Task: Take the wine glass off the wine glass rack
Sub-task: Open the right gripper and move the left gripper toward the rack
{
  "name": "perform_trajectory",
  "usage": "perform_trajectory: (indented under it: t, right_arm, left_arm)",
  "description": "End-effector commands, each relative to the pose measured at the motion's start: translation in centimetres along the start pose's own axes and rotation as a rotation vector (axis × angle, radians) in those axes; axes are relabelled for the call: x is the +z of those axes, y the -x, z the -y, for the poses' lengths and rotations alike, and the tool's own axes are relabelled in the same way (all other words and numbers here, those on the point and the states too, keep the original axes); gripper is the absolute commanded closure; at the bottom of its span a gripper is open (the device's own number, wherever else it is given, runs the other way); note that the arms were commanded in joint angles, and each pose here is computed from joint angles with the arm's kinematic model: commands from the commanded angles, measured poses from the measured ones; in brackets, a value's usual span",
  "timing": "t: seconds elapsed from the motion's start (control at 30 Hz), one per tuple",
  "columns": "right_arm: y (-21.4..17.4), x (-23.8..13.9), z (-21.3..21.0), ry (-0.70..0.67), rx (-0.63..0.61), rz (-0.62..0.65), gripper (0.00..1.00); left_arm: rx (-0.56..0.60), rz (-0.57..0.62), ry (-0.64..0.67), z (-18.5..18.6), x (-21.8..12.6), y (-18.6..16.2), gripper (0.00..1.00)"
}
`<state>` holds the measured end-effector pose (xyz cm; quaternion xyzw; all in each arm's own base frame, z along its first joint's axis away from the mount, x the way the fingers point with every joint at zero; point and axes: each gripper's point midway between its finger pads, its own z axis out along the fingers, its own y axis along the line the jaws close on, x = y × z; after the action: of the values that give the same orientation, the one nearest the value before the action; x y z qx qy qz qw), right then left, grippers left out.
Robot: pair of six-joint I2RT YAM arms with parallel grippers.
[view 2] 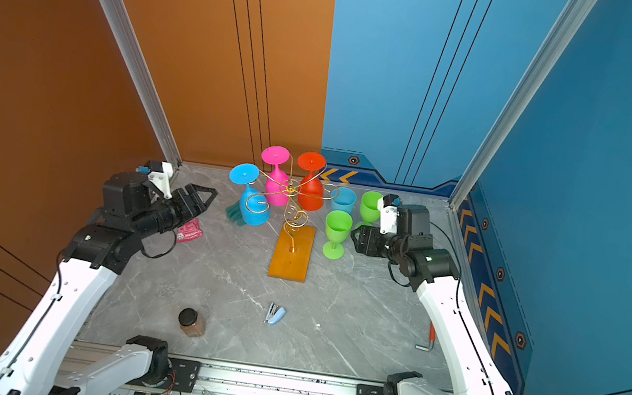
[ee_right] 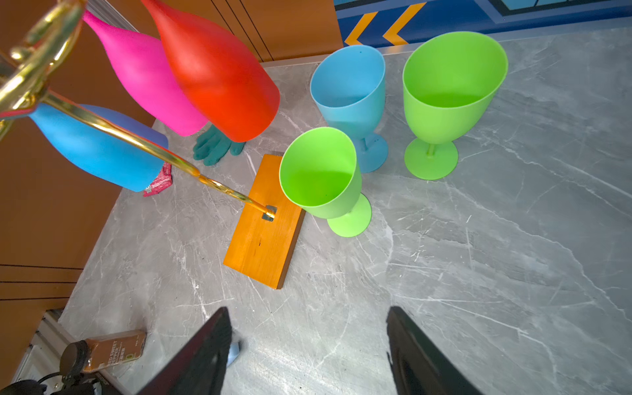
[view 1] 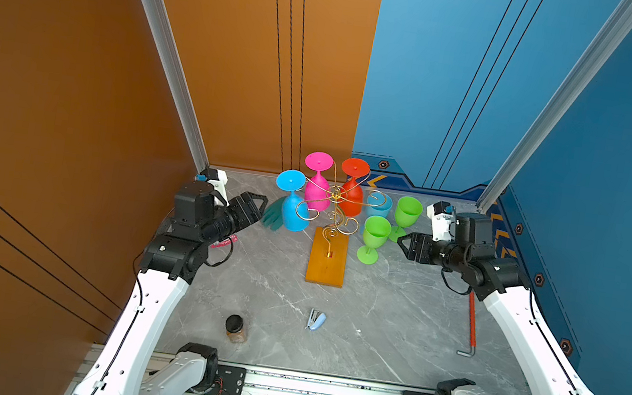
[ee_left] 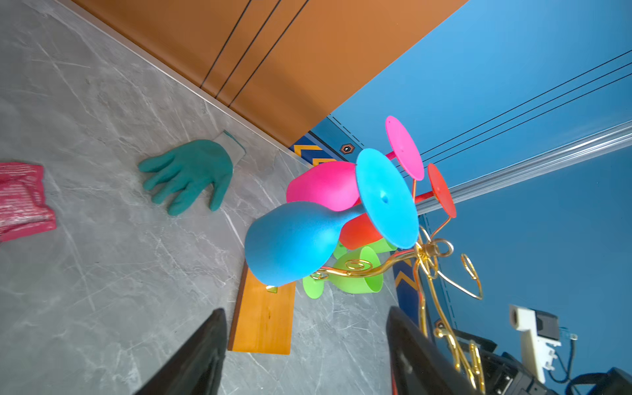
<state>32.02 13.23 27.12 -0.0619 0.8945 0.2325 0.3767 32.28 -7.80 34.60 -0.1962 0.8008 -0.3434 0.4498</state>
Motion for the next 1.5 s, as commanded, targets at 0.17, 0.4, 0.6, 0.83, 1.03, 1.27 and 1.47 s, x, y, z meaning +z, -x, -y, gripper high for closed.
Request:
perform_trajectory:
  t: [0.17, 0.4, 0.6, 0.83, 1.03, 1.27, 1.47]
  right_arm:
    - [-2.2, -1.5, -0.1, 0.05, 0.011, 0.02, 0.27]
    - [-3.2, -2.1, 0.3, 0.05, 0.028, 0.029, 0.26]
    - [-3.6, -2.3, 0.7, 0.046, 0.045, 0.031, 0.26]
    - [-3.6, -2.7, 0.8, 0.049, 0.055, 0.044, 0.26]
    - [-3.7, -2.7, 1.0, 0.045, 0.065, 0.045, 0.26]
    - [-4.0, -2.7, 1.3, 0.047, 0.082, 0.05, 0.26]
    - [-4.2, -3.0, 1.7, 0.042, 0.091, 0.059, 0.26]
  left_arm:
    - [-0.092, -0.029, -0.218, 4.3, 1.6, 1.7, 0.39]
    - [-0.123, -0.036, -0.273, 5.1, 3.2, 2.5, 0.45]
    - [-0.123, -0.039, -0.268, 5.2, 4.0, 2.8, 0.5]
    - [-0.161, -0.076, -0.256, 4.7, 5.5, 2.5, 0.57]
    - [-0.181, -0.089, -0.255, 4.5, 6.3, 2.4, 0.63]
    - [-0.206, -0.101, -0.289, 4.8, 7.2, 2.5, 0.71]
    - [-0.228, -0.095, -0.299, 4.7, 7.4, 2.5, 0.77]
